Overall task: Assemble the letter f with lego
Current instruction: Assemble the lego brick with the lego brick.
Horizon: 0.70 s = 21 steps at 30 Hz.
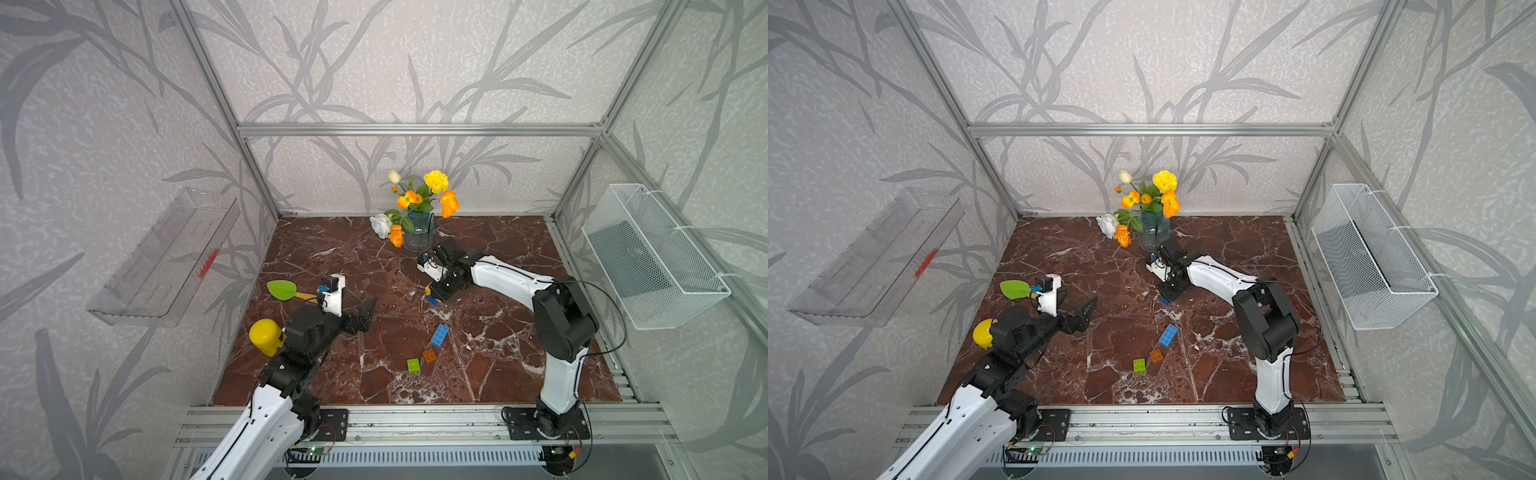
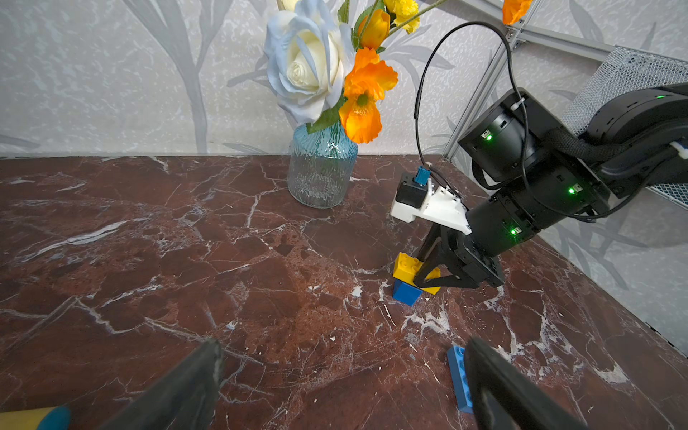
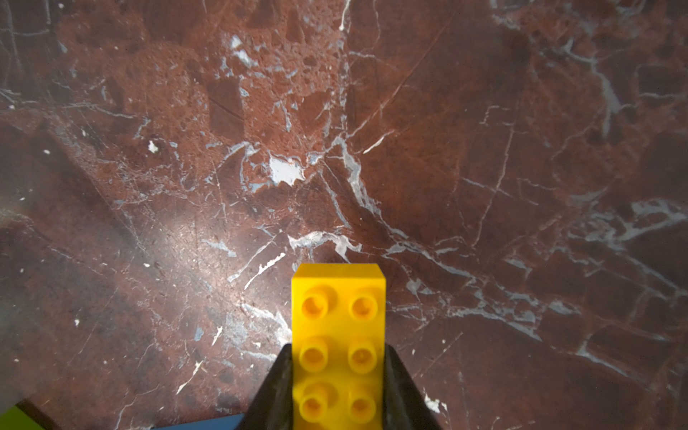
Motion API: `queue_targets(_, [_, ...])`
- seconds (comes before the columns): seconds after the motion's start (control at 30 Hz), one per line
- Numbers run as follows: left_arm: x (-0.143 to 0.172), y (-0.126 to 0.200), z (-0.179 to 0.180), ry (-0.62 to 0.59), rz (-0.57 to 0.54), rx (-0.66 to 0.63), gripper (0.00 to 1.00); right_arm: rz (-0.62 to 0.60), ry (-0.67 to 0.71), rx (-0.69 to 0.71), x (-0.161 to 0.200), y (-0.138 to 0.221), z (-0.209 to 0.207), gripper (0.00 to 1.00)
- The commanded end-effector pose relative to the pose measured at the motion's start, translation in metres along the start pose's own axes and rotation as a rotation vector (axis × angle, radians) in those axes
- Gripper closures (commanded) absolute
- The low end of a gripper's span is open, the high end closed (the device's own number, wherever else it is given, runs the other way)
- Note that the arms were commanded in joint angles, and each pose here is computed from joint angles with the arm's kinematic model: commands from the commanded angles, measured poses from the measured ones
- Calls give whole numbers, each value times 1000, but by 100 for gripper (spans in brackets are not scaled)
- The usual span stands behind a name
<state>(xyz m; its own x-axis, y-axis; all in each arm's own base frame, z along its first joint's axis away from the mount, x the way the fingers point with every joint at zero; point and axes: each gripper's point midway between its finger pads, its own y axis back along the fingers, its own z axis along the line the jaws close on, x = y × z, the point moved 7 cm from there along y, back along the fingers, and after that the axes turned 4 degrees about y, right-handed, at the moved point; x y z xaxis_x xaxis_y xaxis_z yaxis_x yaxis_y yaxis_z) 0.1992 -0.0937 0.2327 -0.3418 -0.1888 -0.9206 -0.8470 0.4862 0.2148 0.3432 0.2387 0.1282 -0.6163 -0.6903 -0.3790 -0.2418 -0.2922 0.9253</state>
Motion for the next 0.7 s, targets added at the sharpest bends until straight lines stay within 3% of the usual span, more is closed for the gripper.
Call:
queue_targets(0.0, [-1, -1, -1, 1, -13, 5, 1, 42, -28, -3, 14, 3, 2, 85])
queue_targets(0.67, [-2, -4, -2, 1, -7, 12, 1, 203, -44, 46, 41, -26, 12, 91])
